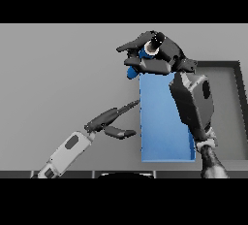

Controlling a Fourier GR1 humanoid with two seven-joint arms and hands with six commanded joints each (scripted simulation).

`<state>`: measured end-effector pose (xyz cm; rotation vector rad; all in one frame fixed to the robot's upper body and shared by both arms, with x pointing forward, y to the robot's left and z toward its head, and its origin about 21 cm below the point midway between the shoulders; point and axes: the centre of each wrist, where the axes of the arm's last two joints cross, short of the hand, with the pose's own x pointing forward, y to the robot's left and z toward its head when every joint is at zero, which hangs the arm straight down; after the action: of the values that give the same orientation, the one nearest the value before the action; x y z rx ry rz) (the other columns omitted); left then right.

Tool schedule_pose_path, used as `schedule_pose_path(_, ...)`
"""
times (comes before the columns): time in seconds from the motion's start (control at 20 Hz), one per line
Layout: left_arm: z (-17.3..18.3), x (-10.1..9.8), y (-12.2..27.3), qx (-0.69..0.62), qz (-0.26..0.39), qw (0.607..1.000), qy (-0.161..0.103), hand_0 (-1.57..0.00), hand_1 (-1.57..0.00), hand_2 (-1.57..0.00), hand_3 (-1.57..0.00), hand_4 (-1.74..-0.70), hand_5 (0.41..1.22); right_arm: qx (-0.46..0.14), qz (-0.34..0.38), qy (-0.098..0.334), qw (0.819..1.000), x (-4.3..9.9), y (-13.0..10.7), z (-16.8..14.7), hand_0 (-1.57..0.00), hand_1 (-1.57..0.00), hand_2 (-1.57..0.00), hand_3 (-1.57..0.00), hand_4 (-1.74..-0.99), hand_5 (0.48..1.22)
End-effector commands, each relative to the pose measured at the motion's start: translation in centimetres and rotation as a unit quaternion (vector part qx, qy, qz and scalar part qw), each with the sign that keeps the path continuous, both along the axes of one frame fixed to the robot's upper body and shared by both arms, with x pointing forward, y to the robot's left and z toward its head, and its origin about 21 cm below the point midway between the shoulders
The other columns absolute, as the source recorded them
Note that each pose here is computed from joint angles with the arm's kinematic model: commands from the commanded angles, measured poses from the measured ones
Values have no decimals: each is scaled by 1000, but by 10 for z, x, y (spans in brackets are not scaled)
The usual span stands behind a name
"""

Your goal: Pick up the blue pipe and place it into the blue bin.

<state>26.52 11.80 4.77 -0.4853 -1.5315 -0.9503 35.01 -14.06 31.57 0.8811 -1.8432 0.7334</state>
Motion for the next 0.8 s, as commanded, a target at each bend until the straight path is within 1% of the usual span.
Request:
schedule_pose_path(0.0, 1, 2, 1, 8, 0, 1000, 4, 1, 1, 1, 1, -850, 484, -2, -22, -1, 1000, 8, -8, -1, -1571, -1571, -1571, -1571, -1498, 1221)
schedule_pose_path(0.05, 0, -1, -1, 9, 1, 1000, 1, 1, 1, 1, 1, -844, 481, -11, -55, 8, 998, 19, -18, -1, -1571, -1571, -1571, -1571, -1498, 1221)
schedule_pose_path(0.1, 2, 0, 0, 8, 2, 1000, 0, 1, 1, 1, 1, -841, 477, -16, -84, 23, 996, 28, -26, -1, -1571, -1571, -1571, -1571, -1498, 1221)
schedule_pose_path(0.15, 2, 2, 2, 15, 7, 1000, -4, 1, 1, 1, 1, -835, 474, -23, -110, 44, 993, 39, -37, -11, -1571, -1571, -1571, -1571, -1498, 1221)
schedule_pose_path(0.2, 2, 0, 2, 15, 11, 1000, -7, 1, 1, 1, 1, -831, 470, -31, -126, 62, 990, 45, -46, -16, -1571, -1571, -1571, -1571, -1499, 1221)
schedule_pose_path(0.25, 2, 1, 2, 17, 15, 1000, -7, 1, 1, 1, 1, -827, 467, -37, -146, 86, 985, 52, -56, -28, -1571, -1571, -1571, -1571, -1499, 1221)
schedule_pose_path(0.35, 3, 2, 3, 14, 15, 1000, -4, 1, 1, 1, 1, -827, 463, -47, -186, 127, 973, 61, -75, -48, -1571, -1571, -1571, -1571, -1499, 1221)
schedule_pose_path(0.45, 2, 0, 7, 16, 18, 1000, -8, 1, 1, 1, 1, -824, 462, -55, -215, 167, 961, 64, -93, -74, -1571, -1571, -1571, -1571, -1499, 1221)
schedule_pose_path(0.5, 4, 1, 8, 10, 18, 1000, -11, 1, 1, 1, 1, -828, 462, -65, -225, 184, 955, 66, -98, -87, -1571, -1571, -1571, -1571, -1499, 1221)
schedule_pose_path(0.6, 1, -3, 10, 18, 14, 1000, -12, 1, 1, 1, 1, -827, 464, -84, -248, 221, 939, 61, -107, -110, -1571, -1571, -1571, -1571, -1499, 1221)
schedule_pose_path(0.65, 1, -2, 12, 19, 15, 1000, -9, 1, 1, 1, 1, -826, 466, -91, -260, 243, 930, 56, -113, -123, -1571, -1571, -1571, -1571, -1499, 1221)
schedule_pose_path(0.75, 3, 0, 10, 21, 15, 1000, -6, 1, 1, 1, 1, -828, 469, -113, -283, 290, 907, 47, -121, -147, -1571, -1571, -1571, -1571, -1499, 1221)
